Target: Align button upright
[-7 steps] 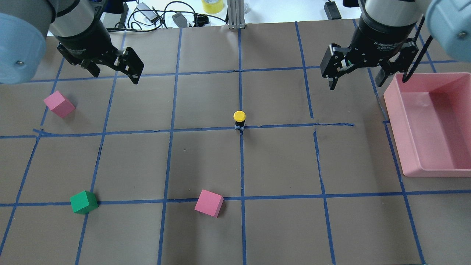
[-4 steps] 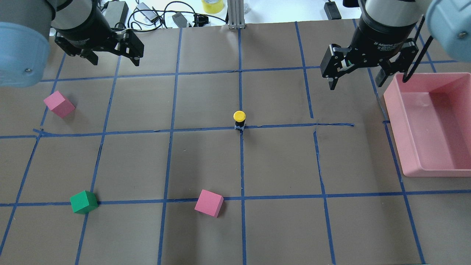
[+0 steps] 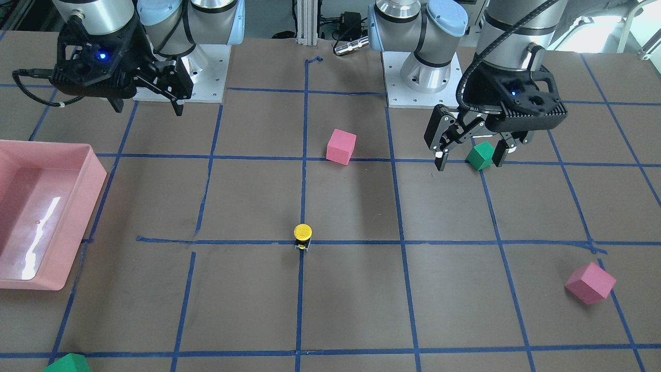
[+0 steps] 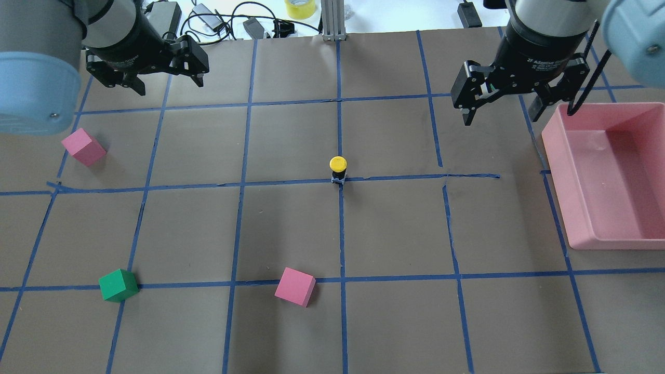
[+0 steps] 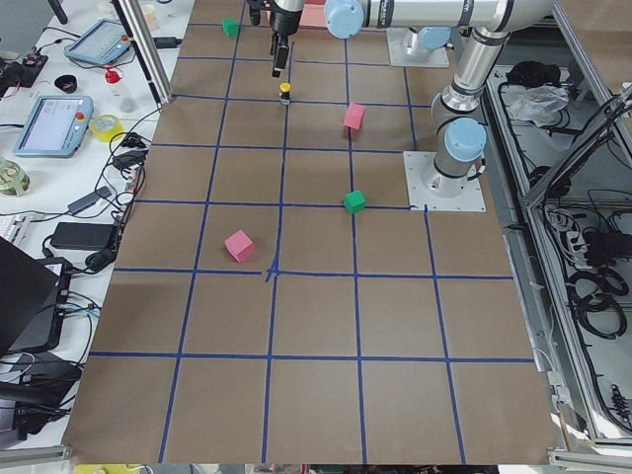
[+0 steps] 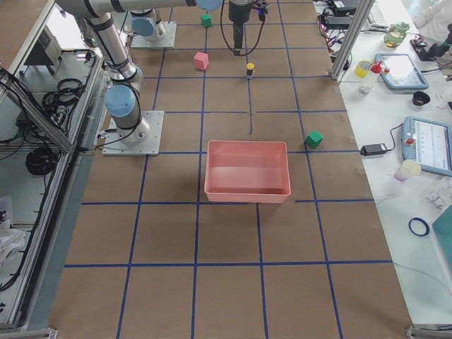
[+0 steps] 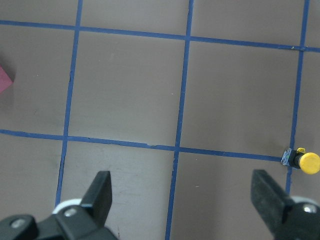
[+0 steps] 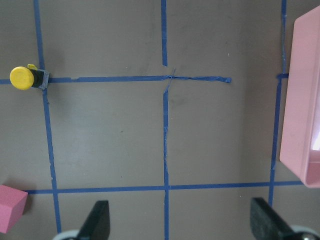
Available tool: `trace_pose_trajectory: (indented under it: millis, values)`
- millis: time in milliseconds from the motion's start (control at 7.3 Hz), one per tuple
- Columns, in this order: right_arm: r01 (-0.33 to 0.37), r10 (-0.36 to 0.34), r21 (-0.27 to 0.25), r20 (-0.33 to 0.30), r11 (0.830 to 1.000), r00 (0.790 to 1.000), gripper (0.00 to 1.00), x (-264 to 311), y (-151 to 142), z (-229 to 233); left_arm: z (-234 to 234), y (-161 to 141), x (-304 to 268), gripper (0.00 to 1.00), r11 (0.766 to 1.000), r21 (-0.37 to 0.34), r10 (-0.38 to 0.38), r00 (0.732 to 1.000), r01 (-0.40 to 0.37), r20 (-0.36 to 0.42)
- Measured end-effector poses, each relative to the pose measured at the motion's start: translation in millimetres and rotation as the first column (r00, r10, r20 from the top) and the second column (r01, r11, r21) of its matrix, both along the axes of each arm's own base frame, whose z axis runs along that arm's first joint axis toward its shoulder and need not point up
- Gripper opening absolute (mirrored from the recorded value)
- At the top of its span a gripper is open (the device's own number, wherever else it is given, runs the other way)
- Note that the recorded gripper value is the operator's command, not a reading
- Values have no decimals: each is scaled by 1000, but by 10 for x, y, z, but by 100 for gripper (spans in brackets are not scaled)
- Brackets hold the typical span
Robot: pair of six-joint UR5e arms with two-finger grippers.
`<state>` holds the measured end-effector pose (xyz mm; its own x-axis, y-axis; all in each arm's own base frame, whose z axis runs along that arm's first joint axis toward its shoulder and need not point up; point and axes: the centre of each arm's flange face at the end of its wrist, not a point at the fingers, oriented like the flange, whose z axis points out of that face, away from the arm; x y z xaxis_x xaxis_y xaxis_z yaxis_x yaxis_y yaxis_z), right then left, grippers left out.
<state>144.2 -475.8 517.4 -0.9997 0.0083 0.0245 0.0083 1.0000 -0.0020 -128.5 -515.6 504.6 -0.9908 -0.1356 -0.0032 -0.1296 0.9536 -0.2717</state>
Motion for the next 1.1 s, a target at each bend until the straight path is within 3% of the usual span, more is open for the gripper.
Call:
trace_pose_trajectory:
  millis: [137,411,1095]
  values:
    - [-1,2,-46,25,999,1000,97,29,-46,34,0,15,0,100,1000,5,1,1000,-1,2]
    - [-2,7,-86,64,996,998,100,71,-87,30,8,36,-4,100,1000,8,-1,1000,1,3]
    - [-1,6,-82,64,997,998,100,65,-87,8,66,62,-1,100,1000,-1,-1,1000,1,3]
